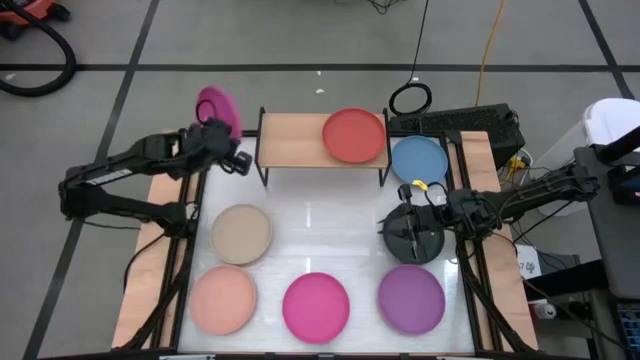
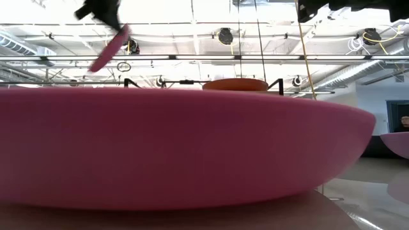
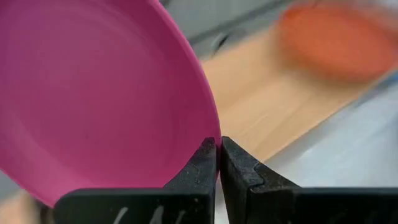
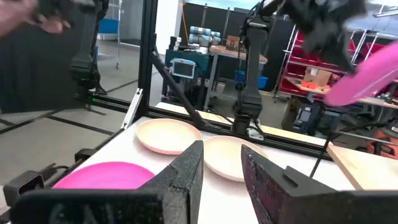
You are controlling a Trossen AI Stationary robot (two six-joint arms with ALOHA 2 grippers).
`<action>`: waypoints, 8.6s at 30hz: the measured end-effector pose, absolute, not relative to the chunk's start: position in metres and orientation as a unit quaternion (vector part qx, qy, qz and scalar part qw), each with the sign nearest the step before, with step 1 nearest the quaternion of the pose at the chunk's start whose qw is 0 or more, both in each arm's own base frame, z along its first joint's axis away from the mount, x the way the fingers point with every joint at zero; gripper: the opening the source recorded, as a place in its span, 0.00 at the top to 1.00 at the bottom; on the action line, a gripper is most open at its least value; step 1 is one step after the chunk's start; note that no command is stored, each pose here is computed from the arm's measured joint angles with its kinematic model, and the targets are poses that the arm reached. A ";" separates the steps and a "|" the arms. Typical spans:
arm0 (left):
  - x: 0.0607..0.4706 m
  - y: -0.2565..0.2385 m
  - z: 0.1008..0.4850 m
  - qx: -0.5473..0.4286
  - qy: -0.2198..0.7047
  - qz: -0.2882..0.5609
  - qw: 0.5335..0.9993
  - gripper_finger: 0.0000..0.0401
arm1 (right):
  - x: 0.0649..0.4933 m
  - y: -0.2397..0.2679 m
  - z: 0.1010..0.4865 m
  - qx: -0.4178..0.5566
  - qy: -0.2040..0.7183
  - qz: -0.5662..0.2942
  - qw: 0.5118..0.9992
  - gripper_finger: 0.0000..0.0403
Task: Place and stack plates onto a shelf
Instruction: Stack the top pink plate on the orange plate, then stack the blue plate on the pink plate
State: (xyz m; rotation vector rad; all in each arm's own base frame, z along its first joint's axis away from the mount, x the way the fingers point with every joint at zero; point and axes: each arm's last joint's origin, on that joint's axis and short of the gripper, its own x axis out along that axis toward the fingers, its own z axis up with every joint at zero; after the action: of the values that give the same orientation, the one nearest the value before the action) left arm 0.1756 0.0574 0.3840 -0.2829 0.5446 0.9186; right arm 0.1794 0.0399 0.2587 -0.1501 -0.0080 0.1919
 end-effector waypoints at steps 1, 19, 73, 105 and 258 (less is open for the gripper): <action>0.184 0.054 0.393 -0.122 0.235 0.416 0.870 0.98 | 0.179 0.040 0.259 -0.078 -0.005 0.096 0.992 0.77; 0.374 0.049 0.377 0.115 0.293 0.188 0.930 0.98 | 0.125 0.026 0.285 -0.085 -0.069 0.064 0.992 0.77; 0.351 0.010 0.416 0.073 0.221 0.237 0.943 0.58 | 0.119 0.022 0.268 -0.057 0.027 0.023 0.998 0.77; 0.280 -0.047 0.233 -0.110 0.091 0.253 0.957 0.58 | 0.153 0.025 0.245 -0.069 0.119 -0.044 0.989 0.77; 0.169 -0.050 0.213 -0.131 -0.113 0.207 0.963 0.71 | 0.263 -0.063 0.316 -0.145 0.255 -0.319 0.901 1.00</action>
State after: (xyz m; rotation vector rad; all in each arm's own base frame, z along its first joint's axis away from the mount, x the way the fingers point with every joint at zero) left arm 0.1687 -0.0503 0.2131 -0.2648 -0.2299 0.4195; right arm 0.2626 -0.0632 0.3161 -0.3008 0.5269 -0.6598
